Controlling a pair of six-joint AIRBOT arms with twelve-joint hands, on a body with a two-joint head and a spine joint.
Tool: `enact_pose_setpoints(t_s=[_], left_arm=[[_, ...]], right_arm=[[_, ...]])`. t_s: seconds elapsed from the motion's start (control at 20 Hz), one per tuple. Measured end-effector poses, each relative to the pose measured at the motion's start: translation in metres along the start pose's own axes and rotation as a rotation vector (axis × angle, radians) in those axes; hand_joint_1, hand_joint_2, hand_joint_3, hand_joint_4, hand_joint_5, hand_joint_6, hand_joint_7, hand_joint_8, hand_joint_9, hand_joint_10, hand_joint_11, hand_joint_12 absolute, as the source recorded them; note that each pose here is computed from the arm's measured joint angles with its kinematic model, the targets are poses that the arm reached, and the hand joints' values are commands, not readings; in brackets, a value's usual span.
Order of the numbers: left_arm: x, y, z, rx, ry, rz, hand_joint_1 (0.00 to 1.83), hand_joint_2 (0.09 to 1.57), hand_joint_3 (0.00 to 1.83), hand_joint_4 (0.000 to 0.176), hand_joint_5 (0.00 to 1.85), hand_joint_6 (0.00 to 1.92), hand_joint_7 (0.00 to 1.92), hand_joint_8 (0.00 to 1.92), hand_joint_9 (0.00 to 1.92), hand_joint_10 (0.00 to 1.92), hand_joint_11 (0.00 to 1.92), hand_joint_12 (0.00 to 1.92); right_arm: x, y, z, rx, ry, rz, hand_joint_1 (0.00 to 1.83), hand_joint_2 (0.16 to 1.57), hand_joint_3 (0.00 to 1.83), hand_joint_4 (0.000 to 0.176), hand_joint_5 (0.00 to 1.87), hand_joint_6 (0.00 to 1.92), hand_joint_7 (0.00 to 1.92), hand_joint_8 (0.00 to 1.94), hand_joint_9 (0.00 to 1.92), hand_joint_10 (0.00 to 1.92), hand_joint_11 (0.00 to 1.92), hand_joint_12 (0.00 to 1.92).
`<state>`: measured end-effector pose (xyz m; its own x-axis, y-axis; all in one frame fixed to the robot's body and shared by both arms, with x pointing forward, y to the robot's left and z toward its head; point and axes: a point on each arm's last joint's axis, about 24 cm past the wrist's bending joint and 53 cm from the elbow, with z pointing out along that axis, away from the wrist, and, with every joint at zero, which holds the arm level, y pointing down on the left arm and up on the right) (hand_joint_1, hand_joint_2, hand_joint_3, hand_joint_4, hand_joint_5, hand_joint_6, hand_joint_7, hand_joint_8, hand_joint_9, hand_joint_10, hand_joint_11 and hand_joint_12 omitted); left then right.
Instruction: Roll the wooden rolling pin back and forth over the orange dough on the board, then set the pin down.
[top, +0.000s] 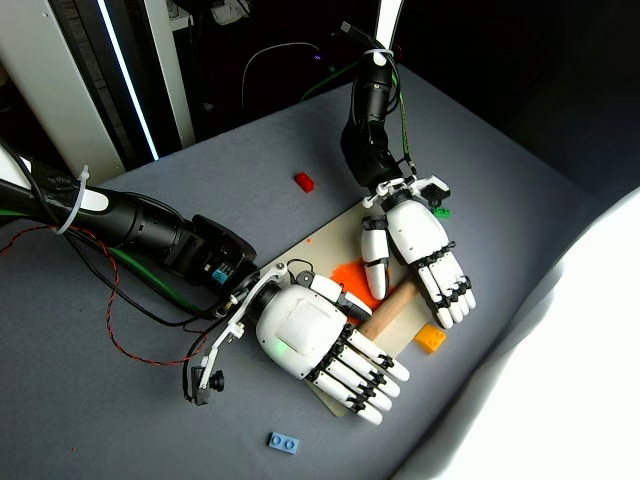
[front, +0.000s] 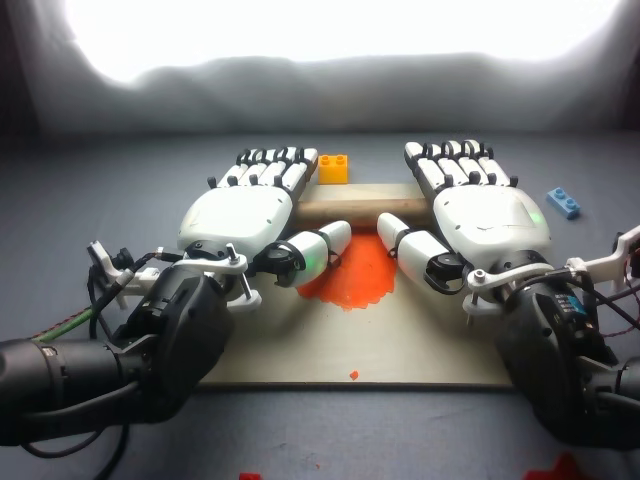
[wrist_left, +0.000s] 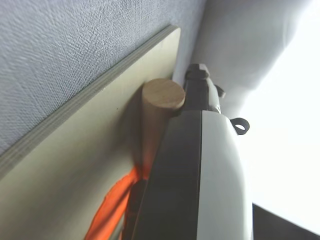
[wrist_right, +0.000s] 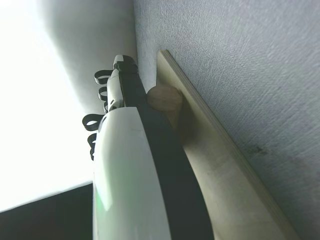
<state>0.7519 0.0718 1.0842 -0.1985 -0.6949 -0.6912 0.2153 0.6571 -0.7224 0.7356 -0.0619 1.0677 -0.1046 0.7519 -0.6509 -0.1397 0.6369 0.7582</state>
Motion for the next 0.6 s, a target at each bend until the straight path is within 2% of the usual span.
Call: enact_pose_setpoints(t_s=[0.6], left_arm=[[-0.0006, -0.0014, 0.0022, -0.001, 0.005, -0.011, 0.0, 1.41, 0.01, 0.0, 0.0, 0.0, 0.01, 0.0, 0.0, 0.0, 0.0, 0.0]], right_arm=[[-0.0001, -0.0004, 0.0, 0.002, -0.001, 0.001, 0.0, 1.42, 0.0, 0.0, 0.08, 0.01, 0.09, 0.01, 0.05, 0.01, 0.0, 0.01]])
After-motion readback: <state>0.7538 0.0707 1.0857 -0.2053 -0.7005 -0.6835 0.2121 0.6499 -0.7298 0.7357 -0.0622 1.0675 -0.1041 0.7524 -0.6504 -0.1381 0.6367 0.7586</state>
